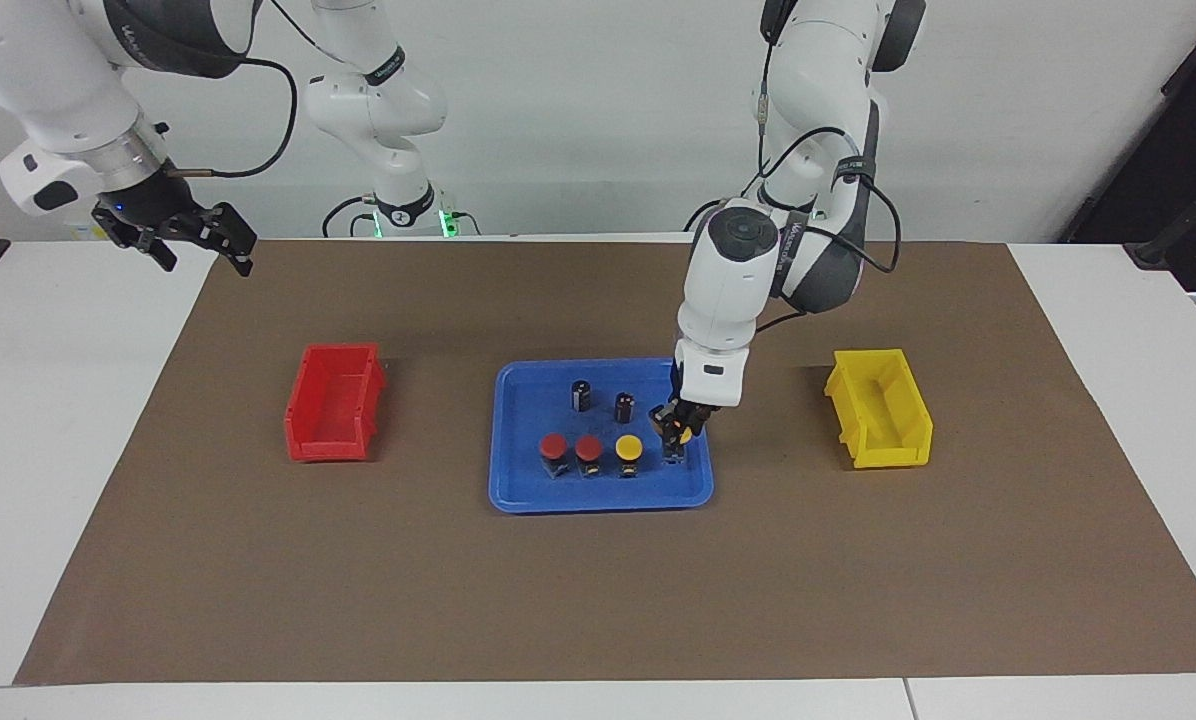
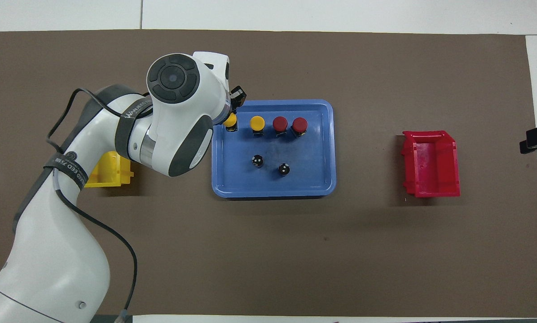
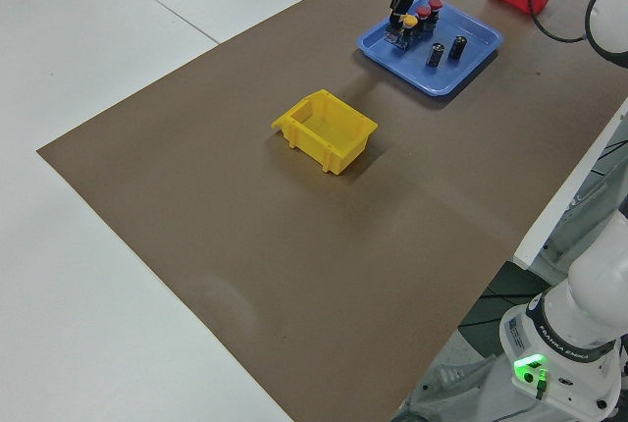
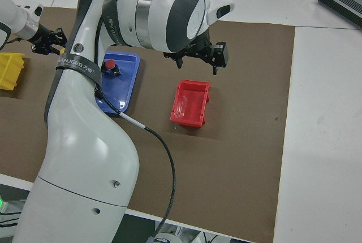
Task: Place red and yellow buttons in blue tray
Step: 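Carry the yellow button into the blue tray with the left gripper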
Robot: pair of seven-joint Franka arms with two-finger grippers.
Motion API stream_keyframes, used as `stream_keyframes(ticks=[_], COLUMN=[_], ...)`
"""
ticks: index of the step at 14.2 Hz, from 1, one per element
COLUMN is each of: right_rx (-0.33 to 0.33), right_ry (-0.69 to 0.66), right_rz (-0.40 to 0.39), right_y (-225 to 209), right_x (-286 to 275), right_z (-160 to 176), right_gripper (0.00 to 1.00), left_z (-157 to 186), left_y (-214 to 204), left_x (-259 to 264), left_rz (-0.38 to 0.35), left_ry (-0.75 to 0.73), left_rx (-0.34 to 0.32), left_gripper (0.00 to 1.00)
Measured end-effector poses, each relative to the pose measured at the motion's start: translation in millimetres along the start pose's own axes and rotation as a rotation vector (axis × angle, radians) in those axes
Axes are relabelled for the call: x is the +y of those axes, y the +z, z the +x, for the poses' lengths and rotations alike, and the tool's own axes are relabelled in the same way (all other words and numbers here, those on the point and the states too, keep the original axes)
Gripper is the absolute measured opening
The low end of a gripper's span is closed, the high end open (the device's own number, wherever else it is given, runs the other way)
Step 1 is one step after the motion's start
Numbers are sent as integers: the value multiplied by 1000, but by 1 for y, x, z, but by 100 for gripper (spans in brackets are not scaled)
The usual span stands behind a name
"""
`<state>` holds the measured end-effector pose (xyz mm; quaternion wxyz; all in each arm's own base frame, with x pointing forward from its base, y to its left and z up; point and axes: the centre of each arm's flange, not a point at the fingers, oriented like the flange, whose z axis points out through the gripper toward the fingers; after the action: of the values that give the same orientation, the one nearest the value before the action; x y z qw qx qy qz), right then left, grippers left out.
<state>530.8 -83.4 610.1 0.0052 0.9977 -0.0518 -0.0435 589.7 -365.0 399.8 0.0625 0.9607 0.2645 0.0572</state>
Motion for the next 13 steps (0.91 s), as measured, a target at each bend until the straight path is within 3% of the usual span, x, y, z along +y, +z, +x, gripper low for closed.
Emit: stream_keyframes(ticks=[13], right_rx=[-4], right_ry=[-20], right_rz=[-2], right_y=[2], right_x=[-11], right_z=[0], right_gripper=[100], left_z=[0], left_y=[36], left_x=[-4], left_rz=[26], left_ry=[6], left_rx=[-12], left_gripper=[41])
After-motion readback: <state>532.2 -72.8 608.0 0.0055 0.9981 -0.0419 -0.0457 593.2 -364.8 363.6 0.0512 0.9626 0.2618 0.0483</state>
